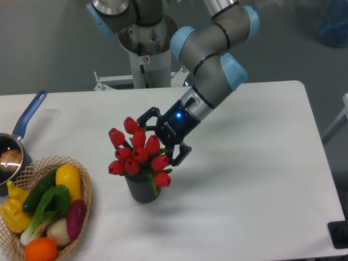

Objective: Pick up the flowers from the vase
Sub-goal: 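Lower the open gripper around the tulip stems above the vase rim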

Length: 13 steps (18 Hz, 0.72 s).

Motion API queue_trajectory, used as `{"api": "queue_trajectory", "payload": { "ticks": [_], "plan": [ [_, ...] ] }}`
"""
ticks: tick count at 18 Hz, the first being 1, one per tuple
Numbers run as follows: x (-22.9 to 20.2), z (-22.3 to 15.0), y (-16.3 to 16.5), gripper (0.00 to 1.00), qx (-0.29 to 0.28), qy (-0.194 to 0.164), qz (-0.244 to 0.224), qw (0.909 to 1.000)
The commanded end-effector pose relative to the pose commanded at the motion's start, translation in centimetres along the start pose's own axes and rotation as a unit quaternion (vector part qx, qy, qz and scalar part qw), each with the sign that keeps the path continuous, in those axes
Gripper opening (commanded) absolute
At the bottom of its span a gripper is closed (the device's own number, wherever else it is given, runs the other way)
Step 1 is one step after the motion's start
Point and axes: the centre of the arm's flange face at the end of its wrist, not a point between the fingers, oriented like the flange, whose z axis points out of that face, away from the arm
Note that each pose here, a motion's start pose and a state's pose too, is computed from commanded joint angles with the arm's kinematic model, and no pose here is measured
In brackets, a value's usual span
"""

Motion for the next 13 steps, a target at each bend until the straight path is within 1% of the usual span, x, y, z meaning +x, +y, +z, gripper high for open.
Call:
{"api": "queue_trajectory", "payload": {
  "ticks": [2, 8, 13],
  "plan": [
    [-0.2, 0.2, 0.1, 1.0, 0.008, 0.002, -0.001, 1.0],
    [-0.6, 0.6, -0.5, 1.0, 0.009, 0.004, 0.009, 0.9999],
    [-1.0, 1.0, -0.1, 1.0, 0.009, 0.002, 0.016, 0.9998]
  ]
}}
